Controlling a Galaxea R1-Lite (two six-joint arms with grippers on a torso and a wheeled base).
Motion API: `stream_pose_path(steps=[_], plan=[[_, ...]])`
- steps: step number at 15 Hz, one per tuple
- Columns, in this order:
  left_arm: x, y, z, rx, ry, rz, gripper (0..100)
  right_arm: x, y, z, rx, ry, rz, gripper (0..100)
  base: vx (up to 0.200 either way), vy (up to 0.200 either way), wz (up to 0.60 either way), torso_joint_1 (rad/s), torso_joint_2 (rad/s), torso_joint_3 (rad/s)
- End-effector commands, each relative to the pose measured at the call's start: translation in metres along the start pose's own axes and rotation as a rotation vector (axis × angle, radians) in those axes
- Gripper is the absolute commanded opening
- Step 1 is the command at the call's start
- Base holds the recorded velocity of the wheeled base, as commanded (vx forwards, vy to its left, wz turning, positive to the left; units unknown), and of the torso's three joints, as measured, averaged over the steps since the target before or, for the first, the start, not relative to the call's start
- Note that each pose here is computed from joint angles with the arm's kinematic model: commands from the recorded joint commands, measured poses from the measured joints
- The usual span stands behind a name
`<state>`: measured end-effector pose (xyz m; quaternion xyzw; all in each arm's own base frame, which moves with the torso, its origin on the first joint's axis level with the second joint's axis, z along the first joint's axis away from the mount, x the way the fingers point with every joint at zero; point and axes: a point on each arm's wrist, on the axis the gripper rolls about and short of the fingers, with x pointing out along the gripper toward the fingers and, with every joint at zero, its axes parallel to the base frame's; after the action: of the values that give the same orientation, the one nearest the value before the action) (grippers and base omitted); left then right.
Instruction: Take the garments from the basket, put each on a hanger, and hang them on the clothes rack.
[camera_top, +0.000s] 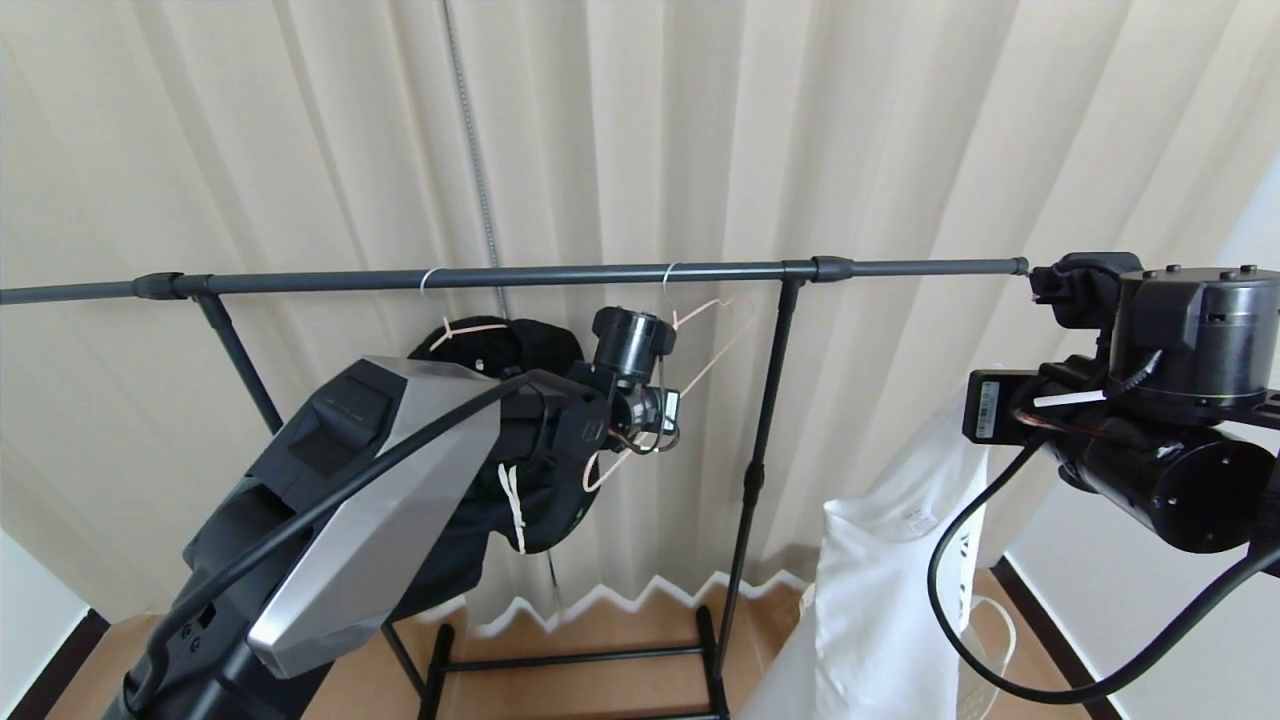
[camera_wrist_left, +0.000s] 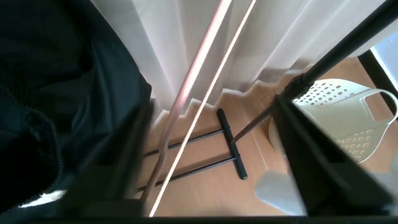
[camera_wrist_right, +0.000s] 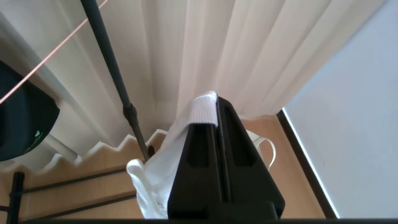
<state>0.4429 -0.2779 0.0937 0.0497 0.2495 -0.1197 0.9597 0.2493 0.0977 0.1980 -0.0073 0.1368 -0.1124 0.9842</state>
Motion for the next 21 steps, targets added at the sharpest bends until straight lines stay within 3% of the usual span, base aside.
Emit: stream_pose_path(steps=[1, 7, 11, 16, 21], plan=[[-0.001, 0.001, 0.002, -0.004, -0.004, 0.002, 0, 0.0, 0.0, 0.0, 0.0, 0.0, 0.0, 0, 0.0, 0.0, 0.0, 0.0, 0.0, 0.0], [-0.013, 0.003, 0.016, -0.025, -0.039, 0.0, 0, -0.002, -0.001, 0.002, 0.006, -0.008, 0.002, 0, 0.0, 0.0, 0.0, 0.0, 0.0, 0.0], [-0.049, 0.0, 0.034, -0.024, -0.066, -0.022, 0, -0.006, -0.003, 0.005, 0.013, -0.021, 0.004, 0, 0.0, 0.0, 0.0, 0.0, 0.0, 0.0], [-0.099, 0.008, 0.028, 0.011, -0.01, -0.03, 0, -0.009, -0.005, 0.008, 0.02, -0.032, 0.005, 0, 0.0, 0.0, 0.0, 0.0, 0.0, 0.0], [-0.147, 0.02, 0.013, 0.041, -0.011, -0.045, 0, -0.011, -0.006, 0.01, 0.023, -0.039, 0.006, 0, 0.0, 0.0, 0.0, 0.0, 0.0, 0.0]])
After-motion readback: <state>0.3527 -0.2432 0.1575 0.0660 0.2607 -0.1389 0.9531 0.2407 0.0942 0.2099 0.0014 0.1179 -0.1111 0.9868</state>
